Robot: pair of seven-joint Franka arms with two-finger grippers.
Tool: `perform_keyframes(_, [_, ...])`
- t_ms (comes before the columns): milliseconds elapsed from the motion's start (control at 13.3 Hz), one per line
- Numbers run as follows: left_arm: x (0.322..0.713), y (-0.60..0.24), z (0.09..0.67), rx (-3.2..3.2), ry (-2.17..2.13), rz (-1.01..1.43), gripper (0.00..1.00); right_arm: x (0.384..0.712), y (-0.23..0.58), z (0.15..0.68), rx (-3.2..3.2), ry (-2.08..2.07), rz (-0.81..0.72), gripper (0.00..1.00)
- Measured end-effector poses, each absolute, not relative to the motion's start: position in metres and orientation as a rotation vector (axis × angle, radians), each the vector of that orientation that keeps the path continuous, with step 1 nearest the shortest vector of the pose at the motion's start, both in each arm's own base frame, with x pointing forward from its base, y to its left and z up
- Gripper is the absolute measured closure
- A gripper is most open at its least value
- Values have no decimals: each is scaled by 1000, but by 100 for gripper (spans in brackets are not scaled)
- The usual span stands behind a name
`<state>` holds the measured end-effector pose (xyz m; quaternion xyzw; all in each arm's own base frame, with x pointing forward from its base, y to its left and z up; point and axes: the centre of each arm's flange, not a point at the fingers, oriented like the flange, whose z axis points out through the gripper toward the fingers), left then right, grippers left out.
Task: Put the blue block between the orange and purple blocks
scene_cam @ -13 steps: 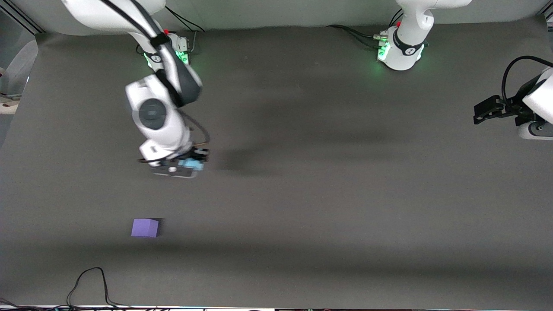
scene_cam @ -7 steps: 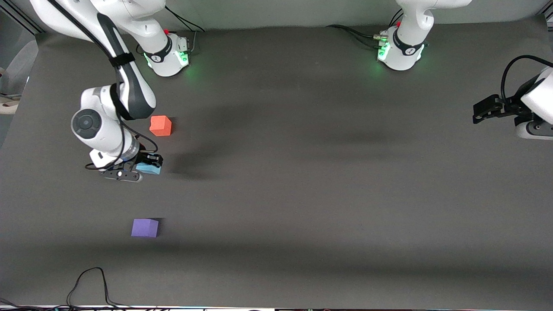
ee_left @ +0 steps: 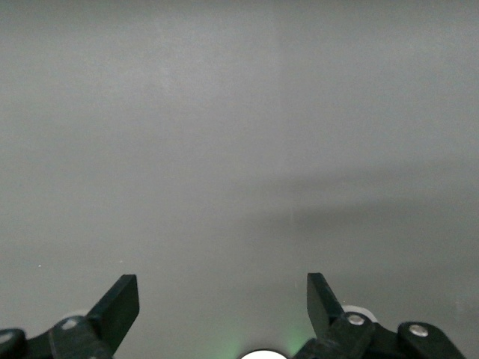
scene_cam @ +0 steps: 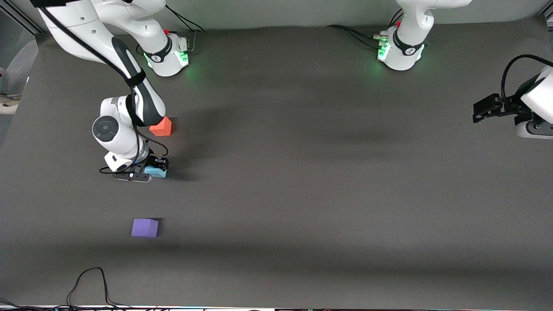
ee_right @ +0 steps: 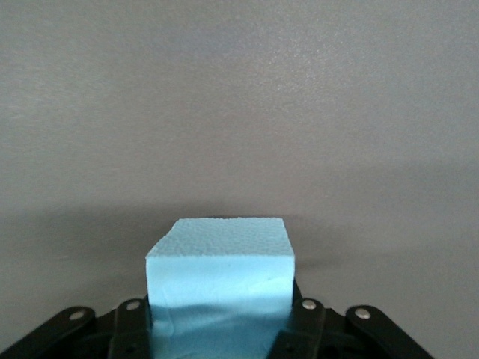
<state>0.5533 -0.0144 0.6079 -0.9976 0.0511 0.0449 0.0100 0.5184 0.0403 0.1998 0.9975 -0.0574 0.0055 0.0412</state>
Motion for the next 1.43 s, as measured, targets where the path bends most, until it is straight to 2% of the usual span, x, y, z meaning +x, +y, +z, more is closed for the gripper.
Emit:
perform_keyframes(75, [553, -14, 608, -3114, 160, 140, 0, 519, 39, 198, 3053, -172, 18, 43])
perform_keyframes(150, [553, -14, 608, -3114, 160, 139, 0, 519, 39, 198, 3053, -170, 17, 37])
perform_keyframes(375, [553, -14, 608, -3114, 160, 139, 0, 522, 41, 204, 3055, -167, 30, 6])
perform_keyframes(450, [553, -14, 608, -3114, 160, 139, 0, 524, 41, 212, 3056, -167, 26, 0])
perform_keyframes(675, [554, -14, 608, -3115, 161, 135, 0, 532, 44, 273, 3071, -179, 43, 0])
perform_keyframes(975, [554, -14, 608, -3115, 159, 136, 0, 523, 47, 401, 3112, -187, 148, 0])
perform_keyframes(1275, [554, -15, 607, -3128, 158, 138, 0, 512, 40, 539, 3125, -199, 153, 0])
perform_keyframes(1425, [554, -14, 606, -3130, 156, 139, 0, 510, 37, 580, 3125, -208, 157, 0])
